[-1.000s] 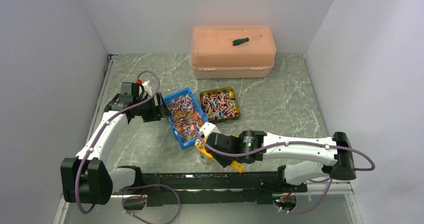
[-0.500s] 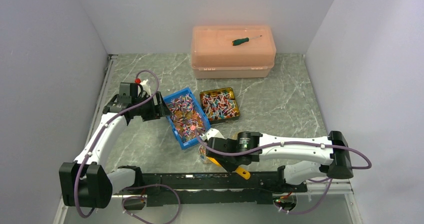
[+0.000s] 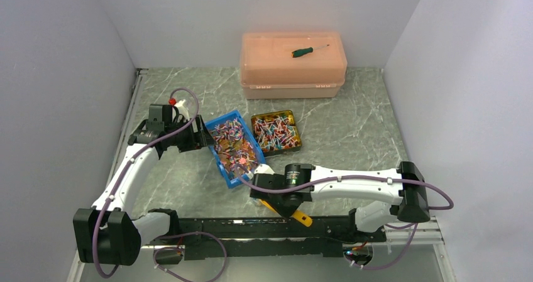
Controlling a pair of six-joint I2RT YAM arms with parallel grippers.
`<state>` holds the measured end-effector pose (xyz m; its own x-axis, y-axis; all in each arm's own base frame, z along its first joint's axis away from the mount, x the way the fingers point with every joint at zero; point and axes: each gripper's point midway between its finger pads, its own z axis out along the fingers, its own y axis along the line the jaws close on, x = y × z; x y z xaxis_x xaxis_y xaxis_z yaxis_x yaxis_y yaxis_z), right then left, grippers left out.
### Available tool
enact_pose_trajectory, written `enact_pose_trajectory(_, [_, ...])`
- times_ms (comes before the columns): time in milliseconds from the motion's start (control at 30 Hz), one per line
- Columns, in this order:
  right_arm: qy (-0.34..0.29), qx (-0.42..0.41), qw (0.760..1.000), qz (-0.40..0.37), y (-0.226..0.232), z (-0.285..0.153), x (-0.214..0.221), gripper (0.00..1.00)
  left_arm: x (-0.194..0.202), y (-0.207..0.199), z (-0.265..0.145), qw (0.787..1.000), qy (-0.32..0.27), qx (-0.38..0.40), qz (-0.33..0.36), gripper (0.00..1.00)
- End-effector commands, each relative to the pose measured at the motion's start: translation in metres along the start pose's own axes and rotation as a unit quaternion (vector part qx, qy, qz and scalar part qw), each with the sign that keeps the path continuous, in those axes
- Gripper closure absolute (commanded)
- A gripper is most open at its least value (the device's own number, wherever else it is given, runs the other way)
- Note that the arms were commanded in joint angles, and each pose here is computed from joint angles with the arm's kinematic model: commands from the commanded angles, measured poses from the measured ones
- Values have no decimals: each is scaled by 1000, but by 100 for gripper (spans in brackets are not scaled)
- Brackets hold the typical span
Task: Pack the candies
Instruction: Place the fake candies in the packing bottle.
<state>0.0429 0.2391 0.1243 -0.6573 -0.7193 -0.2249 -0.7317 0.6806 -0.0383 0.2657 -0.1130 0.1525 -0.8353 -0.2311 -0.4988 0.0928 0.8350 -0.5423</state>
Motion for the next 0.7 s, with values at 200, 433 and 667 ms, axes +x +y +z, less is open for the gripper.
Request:
enact_pose_trajectory(200, [28,2,999,18,-1,-16,-4,100,-5,-7,-7,1000,-19,18,11,23])
enact_pose_trajectory(433, [51,-1,998,21,-3,-20,-3,100,-6,-10,-9,999,-22,28,10,23])
enact_pose_trajectory(667, [48,-12,998,34,-6,-31,-5,100,-5,-12,-8,999,-20,37,10,23])
